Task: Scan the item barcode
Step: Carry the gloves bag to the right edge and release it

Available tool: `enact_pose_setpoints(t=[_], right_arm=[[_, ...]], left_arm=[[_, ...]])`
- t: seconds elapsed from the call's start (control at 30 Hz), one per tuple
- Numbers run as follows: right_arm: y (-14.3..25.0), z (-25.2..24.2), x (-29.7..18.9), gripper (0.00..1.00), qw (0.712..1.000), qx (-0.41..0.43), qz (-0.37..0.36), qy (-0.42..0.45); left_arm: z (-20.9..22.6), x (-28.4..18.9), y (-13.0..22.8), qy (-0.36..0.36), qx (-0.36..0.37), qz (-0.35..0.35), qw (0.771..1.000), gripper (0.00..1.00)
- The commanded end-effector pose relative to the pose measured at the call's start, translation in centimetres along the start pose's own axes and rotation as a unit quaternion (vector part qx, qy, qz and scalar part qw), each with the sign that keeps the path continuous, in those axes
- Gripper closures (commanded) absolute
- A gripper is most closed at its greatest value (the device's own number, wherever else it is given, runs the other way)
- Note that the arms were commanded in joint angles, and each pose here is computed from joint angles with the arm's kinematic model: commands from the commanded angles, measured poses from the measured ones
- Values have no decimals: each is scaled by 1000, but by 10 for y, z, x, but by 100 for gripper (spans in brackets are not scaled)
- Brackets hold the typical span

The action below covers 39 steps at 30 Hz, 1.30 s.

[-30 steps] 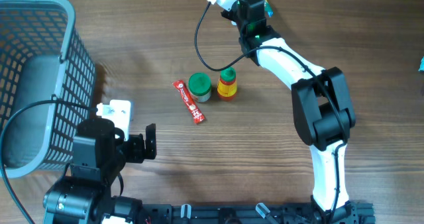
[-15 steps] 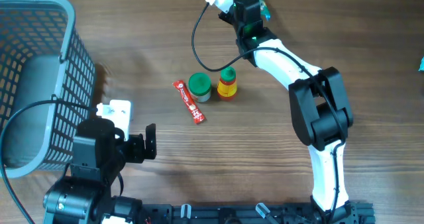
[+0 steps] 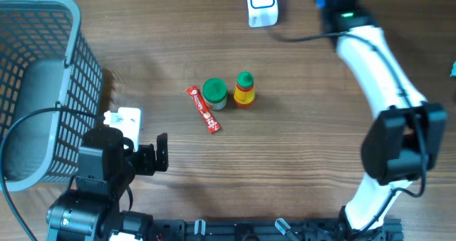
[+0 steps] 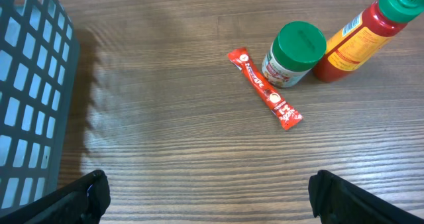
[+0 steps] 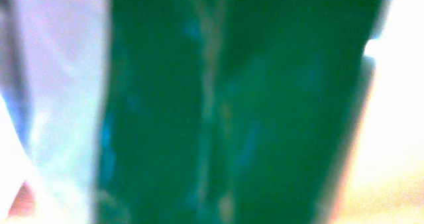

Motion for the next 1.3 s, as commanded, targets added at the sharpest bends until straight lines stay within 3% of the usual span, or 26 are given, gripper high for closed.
enact_pose_setpoints(t=[0.0,0.23,0.47,0.6,0.8,0.87,0.9,1.03,1.07,1.23,1.27], right_arm=[[49,-75,15,96,995,58,58,61],[170,-169,29,96,968,138,170,121],[282,-196,30,95,930,180,288,139],[330,-191,28,95,908,187,346,143],[363,-217,15,93,876,218,374,214],[367,-221,12,69,872,224,376,219],[368,-221,10,49,868,235,376,223],[364,-219,9,6,859,269,369,231],[360,-219,8,0,860,275,365,229],[313,-229,2,0,869,325,306,212],[284,-238,-6,0,872,355,268,206]], left_arm=[[-2,0,1,4,-3,-1,1000,0],[-2,0,1,4,-3,-1,1000,0],[-2,0,1,4,-3,-1,1000,0],[-2,0,1,4,-3,-1,1000,0],[-2,0,1,4,-3,-1,1000,0],[-2,0,1,4,-3,-1,1000,0],[-2,0,1,4,-3,-1,1000,0],[-2,0,1,4,-3,-1,1000,0],[-2,0,1,4,-3,-1,1000,0],[-2,0,1,4,-3,-1,1000,0],[-2,0,1,4,-3,-1,1000,0]])
Point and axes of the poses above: each gripper's point midway between its finger pads, its own x axis out along the fingers, its own z axis along the line the jaws close on, y = z × x, the point moved 2 cm from there along -x, back along the fingers, and after that the axes turned 9 degrees about x, right-handed, at the moved point
